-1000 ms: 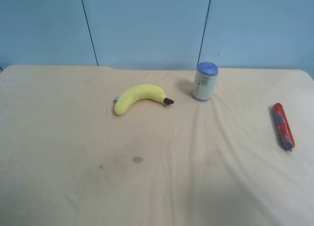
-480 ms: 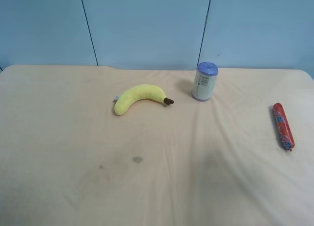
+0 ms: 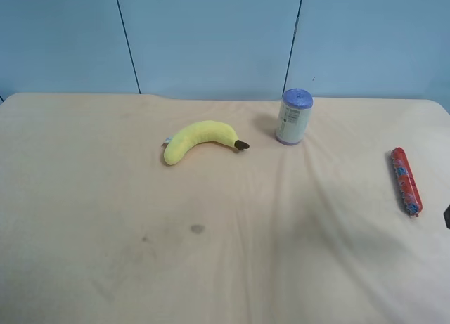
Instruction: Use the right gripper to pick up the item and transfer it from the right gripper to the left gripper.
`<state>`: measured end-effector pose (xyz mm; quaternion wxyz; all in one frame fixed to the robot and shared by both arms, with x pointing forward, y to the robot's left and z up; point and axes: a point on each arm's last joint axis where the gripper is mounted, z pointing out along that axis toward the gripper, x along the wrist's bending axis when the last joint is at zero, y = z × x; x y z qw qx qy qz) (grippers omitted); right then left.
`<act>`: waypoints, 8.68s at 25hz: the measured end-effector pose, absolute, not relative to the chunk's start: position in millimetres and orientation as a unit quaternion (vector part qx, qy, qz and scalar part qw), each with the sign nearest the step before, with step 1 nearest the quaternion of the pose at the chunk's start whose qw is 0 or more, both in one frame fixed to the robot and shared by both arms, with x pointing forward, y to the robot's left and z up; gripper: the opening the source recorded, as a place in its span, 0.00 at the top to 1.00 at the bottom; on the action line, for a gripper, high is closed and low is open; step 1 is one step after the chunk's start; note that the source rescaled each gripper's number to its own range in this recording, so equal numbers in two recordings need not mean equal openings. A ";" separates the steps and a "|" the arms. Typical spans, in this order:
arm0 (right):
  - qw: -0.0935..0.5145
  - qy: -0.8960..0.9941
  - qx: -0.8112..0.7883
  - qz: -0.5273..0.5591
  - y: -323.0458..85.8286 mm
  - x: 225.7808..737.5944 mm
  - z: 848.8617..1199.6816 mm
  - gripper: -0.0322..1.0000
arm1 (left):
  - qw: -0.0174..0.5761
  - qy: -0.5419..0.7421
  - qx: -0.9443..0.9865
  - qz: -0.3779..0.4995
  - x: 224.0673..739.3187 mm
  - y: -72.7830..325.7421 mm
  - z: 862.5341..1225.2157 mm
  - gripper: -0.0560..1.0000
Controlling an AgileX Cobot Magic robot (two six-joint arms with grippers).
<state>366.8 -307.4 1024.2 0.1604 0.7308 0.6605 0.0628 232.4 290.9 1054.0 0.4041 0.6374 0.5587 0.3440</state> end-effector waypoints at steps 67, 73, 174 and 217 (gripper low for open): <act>0.168 0.614 0.763 0.110 -367.1 495.1 879.6 0.00 | 0.404 0.559 0.637 0.344 232.4 290.9 1054.0 0.00; 0.173 0.612 0.762 0.121 -367.4 499.7 870.7 0.00 | 0.404 0.559 0.637 0.344 232.4 290.9 1054.0 0.00; 0.287 0.886 0.211 0.296 -127.1 527.8 1058.1 0.96 | 0.404 0.559 0.637 0.344 232.4 290.9 1054.0 0.00; 0.279 0.864 0.235 0.346 -118.8 527.5 1063.4 0.96 | 0.404 0.559 0.637 0.344 232.4 290.9 1054.0 0.00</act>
